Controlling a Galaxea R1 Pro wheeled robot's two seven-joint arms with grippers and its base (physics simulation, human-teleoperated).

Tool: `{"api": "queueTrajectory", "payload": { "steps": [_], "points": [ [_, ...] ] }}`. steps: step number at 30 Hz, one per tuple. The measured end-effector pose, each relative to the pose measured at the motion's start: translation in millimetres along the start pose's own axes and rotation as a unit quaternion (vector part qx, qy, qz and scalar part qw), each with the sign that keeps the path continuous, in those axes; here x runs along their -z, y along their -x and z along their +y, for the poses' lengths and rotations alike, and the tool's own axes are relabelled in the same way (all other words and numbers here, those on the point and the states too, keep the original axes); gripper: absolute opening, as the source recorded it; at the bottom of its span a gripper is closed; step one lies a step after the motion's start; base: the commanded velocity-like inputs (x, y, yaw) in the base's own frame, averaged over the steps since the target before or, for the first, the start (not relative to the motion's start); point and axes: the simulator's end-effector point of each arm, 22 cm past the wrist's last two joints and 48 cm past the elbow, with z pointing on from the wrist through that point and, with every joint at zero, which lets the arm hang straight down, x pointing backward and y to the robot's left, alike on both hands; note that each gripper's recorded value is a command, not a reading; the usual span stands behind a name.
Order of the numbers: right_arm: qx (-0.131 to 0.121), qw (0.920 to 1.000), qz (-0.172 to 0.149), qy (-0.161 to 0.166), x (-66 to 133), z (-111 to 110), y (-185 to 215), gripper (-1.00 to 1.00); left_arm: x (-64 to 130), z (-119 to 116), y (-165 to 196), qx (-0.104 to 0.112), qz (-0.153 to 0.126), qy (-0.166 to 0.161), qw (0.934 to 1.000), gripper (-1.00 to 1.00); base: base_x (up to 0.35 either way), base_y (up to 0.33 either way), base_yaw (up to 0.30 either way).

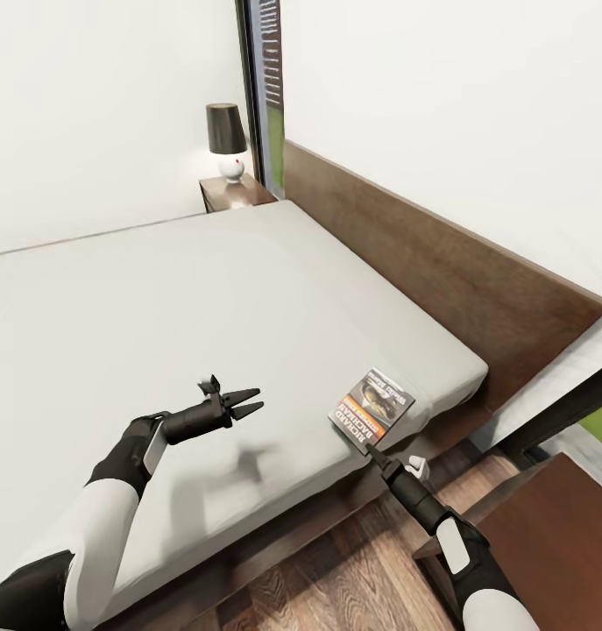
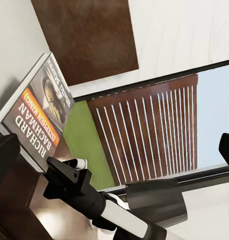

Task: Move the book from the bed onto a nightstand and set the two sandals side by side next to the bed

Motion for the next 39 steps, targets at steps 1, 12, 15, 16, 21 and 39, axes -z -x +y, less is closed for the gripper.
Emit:
{"api": "queueTrajectory", "payload": {
  "steps": [1, 12, 15, 16, 21, 39],
  "points": [
    [0.000, 1.0000, 0.000, 0.000, 0.4, 2, 1, -1.00, -0.3, -2, 1, 0.000, 0.000, 0.000, 1.0000, 1.00, 0.000, 0.000, 0.000],
    [0.000, 1.0000, 0.000, 0.001, 4.8, 22, 9, -1.00, -9.0, -24, 5, 0.002, 0.002, -0.005, 1.0000, 1.00, 0.000, 0.000, 0.000],
    [0.000, 1.0000, 0.000, 0.002, 6.1, 28, 11, -1.00, -9.5, -29, 7, 0.003, 0.002, -0.005, 1.0000, 1.00, 0.000, 0.000, 0.000],
    [0.001, 1.0000, 0.000, 0.002, 6.5, 30, 12, -1.00, -9.7, -31, 8, 0.003, 0.002, -0.005, 1.0000, 1.00, 0.000, 0.000, 0.000],
    [0.001, 1.0000, 0.001, 0.003, 8.4, 39, 16, -1.00, -10.5, -37, 11, 0.003, 0.002, 0.001, 1.0000, 1.00, 0.000, 0.000, 0.000],
    [0.076, 0.9933, 0.072, 0.048, -8.2, 114, 0, -1.00, -14.4, -49, 12, 0.019, 0.005, 0.032, 0.9993, 1.00, 0.000, 0.000, 0.000]
  ]
}}
